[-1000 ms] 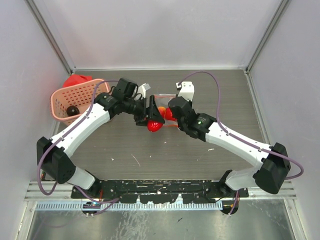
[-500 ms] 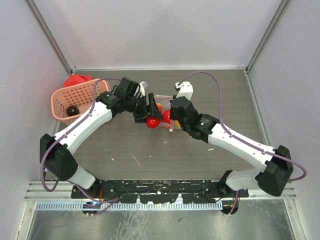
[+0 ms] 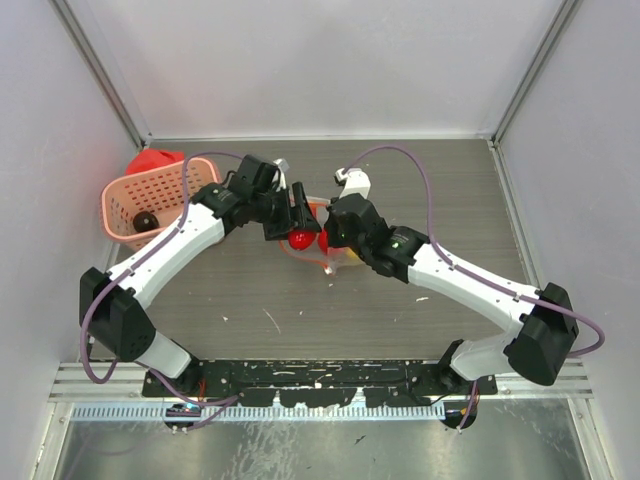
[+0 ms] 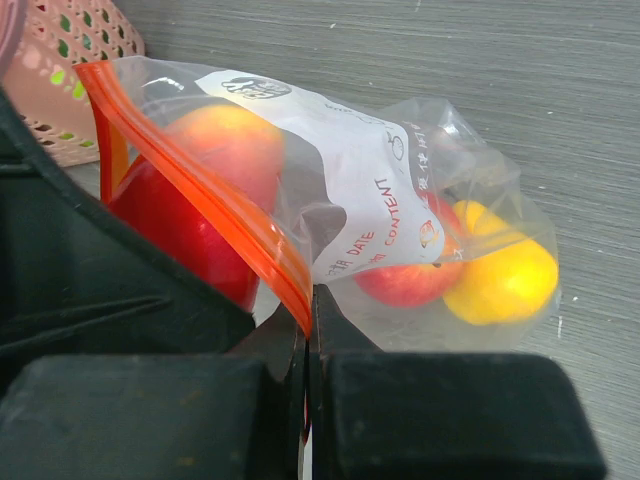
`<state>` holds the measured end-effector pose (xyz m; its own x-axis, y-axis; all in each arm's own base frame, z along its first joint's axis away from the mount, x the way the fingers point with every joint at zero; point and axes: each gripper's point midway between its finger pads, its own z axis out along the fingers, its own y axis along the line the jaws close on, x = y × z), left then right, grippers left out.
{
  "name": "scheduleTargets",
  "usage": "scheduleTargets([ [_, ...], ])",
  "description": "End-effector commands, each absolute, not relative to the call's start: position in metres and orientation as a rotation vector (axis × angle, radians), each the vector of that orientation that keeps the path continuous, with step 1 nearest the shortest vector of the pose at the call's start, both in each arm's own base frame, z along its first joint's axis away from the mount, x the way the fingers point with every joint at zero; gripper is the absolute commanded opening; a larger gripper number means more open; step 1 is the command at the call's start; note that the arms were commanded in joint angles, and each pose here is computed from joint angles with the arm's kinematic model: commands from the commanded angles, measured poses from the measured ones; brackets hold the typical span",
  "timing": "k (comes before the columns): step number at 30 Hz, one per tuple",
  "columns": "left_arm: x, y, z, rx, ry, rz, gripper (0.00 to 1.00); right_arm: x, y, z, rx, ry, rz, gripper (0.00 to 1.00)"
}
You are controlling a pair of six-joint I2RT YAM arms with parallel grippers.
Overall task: Place the food in the zip-top bag and seal the zipper
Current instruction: Place the fake fruit in the zipper food storage bag, then adjust the zipper food storage bag at the center of the board.
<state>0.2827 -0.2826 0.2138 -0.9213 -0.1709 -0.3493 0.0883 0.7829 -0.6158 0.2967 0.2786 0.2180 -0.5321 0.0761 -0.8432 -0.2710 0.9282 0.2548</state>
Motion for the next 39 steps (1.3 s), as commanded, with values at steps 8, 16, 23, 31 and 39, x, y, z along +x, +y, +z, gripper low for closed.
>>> scheduleTargets([
  [8,0.298,-0.274,0.222,-0.105,2.480,-0.826,0.80,0.293,0.297,0.265,-0.104,2.004,0.600,0.01],
  [16,0.290,-0.271,0.242,-0.080,2.447,-0.854,0.93,0.293,0.294,0.266,-0.085,2.004,0.595,0.01],
  [23,0.262,-0.250,0.266,-0.028,2.425,-0.845,0.92,0.295,0.291,0.271,-0.072,1.990,0.584,0.01],
  [31,0.236,-0.216,0.260,-0.071,2.433,-0.744,0.89,0.295,0.292,0.274,-0.073,1.986,0.592,0.02],
  [39,0.231,-0.217,0.220,-0.123,2.496,-0.747,0.80,0.295,0.291,0.280,-0.070,1.975,0.596,0.02],
])
